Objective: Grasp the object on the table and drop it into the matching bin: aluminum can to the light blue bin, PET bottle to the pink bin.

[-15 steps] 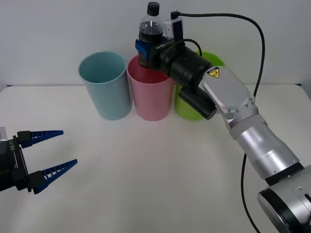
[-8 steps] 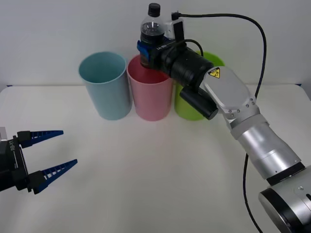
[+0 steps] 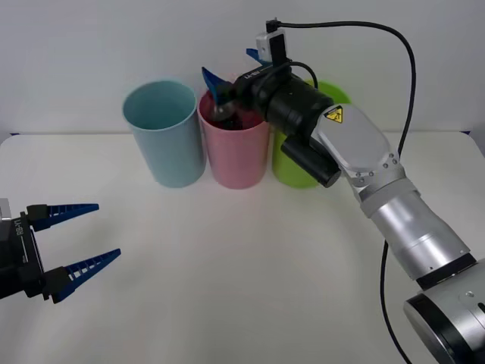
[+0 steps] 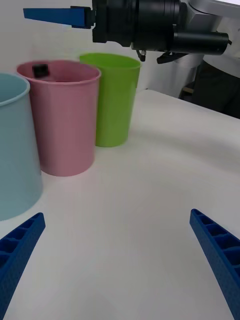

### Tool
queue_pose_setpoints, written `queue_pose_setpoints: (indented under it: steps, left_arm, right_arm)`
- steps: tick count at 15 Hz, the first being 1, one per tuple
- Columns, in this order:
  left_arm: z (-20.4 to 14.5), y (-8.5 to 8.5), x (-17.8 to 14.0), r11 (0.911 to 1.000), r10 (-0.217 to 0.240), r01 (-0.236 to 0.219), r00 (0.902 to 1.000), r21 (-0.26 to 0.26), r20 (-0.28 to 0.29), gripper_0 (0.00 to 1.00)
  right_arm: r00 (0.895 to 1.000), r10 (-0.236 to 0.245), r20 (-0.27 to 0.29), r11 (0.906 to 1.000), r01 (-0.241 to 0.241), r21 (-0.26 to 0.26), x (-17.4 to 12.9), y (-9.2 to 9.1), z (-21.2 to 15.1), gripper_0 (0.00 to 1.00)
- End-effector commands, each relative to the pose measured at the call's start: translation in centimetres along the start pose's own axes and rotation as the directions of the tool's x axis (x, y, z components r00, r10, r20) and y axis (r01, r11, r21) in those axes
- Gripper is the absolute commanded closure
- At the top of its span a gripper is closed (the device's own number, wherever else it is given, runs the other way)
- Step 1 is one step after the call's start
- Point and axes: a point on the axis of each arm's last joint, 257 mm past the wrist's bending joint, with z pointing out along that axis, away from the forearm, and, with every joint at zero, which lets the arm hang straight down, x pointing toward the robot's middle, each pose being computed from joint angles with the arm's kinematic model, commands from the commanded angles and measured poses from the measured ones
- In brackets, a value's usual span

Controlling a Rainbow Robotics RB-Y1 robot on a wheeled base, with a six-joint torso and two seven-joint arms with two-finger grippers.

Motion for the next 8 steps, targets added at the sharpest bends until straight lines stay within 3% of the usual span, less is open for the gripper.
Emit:
queue_pose_setpoints:
  steps: [1,6,8]
  left_arm:
    - [0.0,0.0,0.0,1.0000,0.000,0.000,1.0000,0.000,0.000,0.00]
    - [0.0,0.0,0.0,1.0000,0.000,0.000,1.0000,0.000,0.000,0.00]
    - [0.0,0.0,0.0,1.0000,0.000,0.000,1.0000,0.000,0.000,0.00]
  right_arm:
    - [1.000,0.002,-0.001,1.0000,-0.002,0.001,0.0,-0.1,0.0,0.00]
    - [1.000,0.007,0.006,1.0000,-0.007,-0.007,-0.4,0.0,-0.1,0.00]
    - [0.999,0.033,0.033,0.9978,-0.031,-0.059,-2.4,0.6,-0.7,0.00]
